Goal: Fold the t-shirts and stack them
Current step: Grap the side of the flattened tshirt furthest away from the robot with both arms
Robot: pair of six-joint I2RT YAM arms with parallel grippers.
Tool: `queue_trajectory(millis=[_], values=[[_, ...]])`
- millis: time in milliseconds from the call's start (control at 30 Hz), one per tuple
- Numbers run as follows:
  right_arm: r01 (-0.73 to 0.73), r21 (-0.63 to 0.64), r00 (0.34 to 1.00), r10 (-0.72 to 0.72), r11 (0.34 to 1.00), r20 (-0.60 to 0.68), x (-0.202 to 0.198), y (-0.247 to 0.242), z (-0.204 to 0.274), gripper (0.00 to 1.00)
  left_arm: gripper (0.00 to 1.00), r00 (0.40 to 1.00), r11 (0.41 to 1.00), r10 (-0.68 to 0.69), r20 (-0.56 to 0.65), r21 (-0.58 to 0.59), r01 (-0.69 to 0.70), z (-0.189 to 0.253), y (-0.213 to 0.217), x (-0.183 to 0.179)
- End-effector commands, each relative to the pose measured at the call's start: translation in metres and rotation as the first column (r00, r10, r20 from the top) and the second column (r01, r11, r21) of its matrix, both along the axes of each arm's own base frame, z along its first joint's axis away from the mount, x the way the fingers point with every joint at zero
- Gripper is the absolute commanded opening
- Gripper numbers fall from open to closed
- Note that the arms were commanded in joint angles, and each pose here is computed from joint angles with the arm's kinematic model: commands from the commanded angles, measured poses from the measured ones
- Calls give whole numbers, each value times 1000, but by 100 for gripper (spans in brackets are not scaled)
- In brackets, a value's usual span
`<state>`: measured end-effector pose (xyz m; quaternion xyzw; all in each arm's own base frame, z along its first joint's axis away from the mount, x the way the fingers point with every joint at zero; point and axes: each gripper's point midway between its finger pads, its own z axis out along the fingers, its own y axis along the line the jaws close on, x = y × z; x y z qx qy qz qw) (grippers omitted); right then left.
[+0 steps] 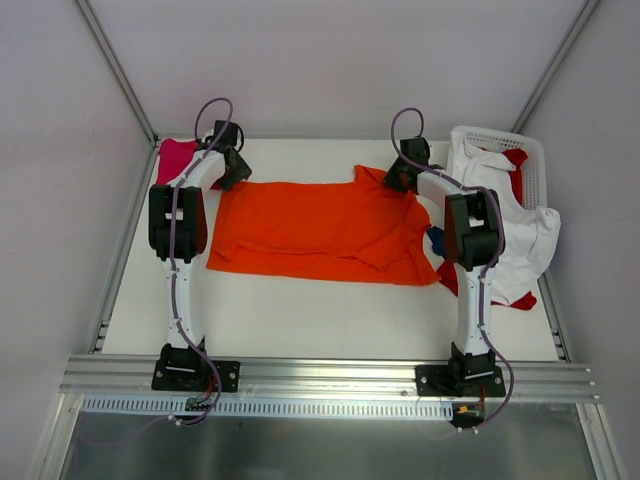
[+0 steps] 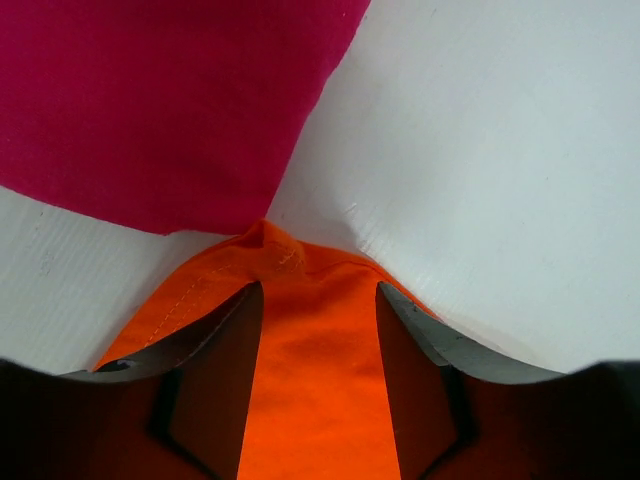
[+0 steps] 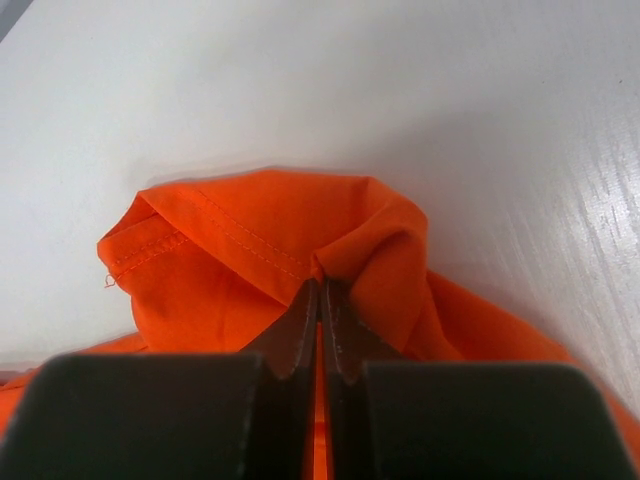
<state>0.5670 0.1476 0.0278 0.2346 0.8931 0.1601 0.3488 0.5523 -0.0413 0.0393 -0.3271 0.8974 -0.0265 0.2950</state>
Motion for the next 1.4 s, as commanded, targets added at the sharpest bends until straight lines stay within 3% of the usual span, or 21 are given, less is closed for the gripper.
queue_trajectory(millis=[0, 167, 333, 500, 833, 1267, 1367], values=[[25, -11, 999, -25, 1000, -33, -10, -13, -2, 1, 48, 999, 1000, 10, 40, 17, -11, 25, -1, -1], [22, -9, 999, -22, 1000, -34, -10, -13, -3, 0, 47, 998, 998, 42, 47, 53, -44, 25, 8, 1], [20, -8, 999, -20, 1000, -31, -9, -13, -2, 1, 59, 995, 994, 80, 56, 73, -84, 26, 14, 1], [20, -8, 999, -20, 1000, -30, -8, -13, -2, 1, 59, 993, 989, 107, 51, 98, -112, 20, 20, 0], [22, 9, 999, -22, 1000, -35, -9, -13, -3, 1, 39, 993, 987, 108, 52, 112, -113, 17, 21, 7], [15, 13, 999, -14, 1000, -32, -8, -12, -3, 0, 0, 992, 984, 123, 25, 127, -126, 13, 24, 11], [17, 14, 999, -17, 1000, -33, -8, -13, -3, 0, 0, 992, 983, 126, 18, 131, -127, 12, 25, 11]])
